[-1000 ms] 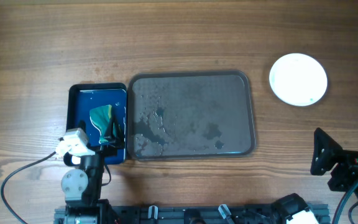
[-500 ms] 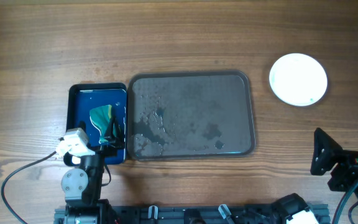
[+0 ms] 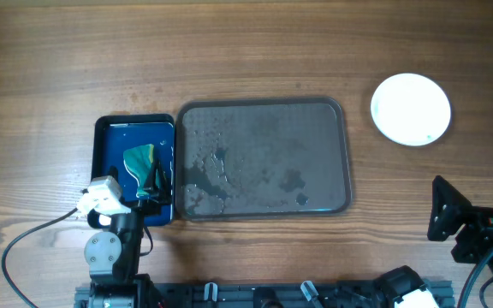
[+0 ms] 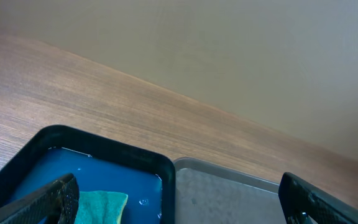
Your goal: Clean dirty plates on tray and stack at the side
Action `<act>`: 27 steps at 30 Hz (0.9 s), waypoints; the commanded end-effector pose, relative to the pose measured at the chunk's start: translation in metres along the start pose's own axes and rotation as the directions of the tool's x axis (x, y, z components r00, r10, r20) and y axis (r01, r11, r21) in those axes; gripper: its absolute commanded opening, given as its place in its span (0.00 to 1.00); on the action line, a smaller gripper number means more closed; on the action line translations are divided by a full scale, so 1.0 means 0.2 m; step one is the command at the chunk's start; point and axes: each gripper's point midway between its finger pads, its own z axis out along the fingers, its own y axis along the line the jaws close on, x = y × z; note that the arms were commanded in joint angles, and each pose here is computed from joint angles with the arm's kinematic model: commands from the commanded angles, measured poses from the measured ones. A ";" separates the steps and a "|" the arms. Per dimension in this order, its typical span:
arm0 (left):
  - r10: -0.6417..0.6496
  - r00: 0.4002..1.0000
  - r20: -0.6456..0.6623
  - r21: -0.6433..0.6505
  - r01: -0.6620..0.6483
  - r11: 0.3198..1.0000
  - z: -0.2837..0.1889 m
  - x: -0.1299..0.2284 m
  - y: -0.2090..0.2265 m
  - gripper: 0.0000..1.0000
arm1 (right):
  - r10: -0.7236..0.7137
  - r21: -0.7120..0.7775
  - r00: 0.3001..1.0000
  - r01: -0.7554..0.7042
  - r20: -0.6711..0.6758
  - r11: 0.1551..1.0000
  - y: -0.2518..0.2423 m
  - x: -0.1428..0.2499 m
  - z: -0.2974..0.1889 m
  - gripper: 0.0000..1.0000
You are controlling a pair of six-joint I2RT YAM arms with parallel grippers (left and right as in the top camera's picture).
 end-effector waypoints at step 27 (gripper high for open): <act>-0.002 1.000 -0.011 0.018 0.002 1.000 0.00 0.01 -0.01 1.00 | 0.255 -0.229 0.818 -0.156 0.515 0.961 0.04 0.10 0.18 1.00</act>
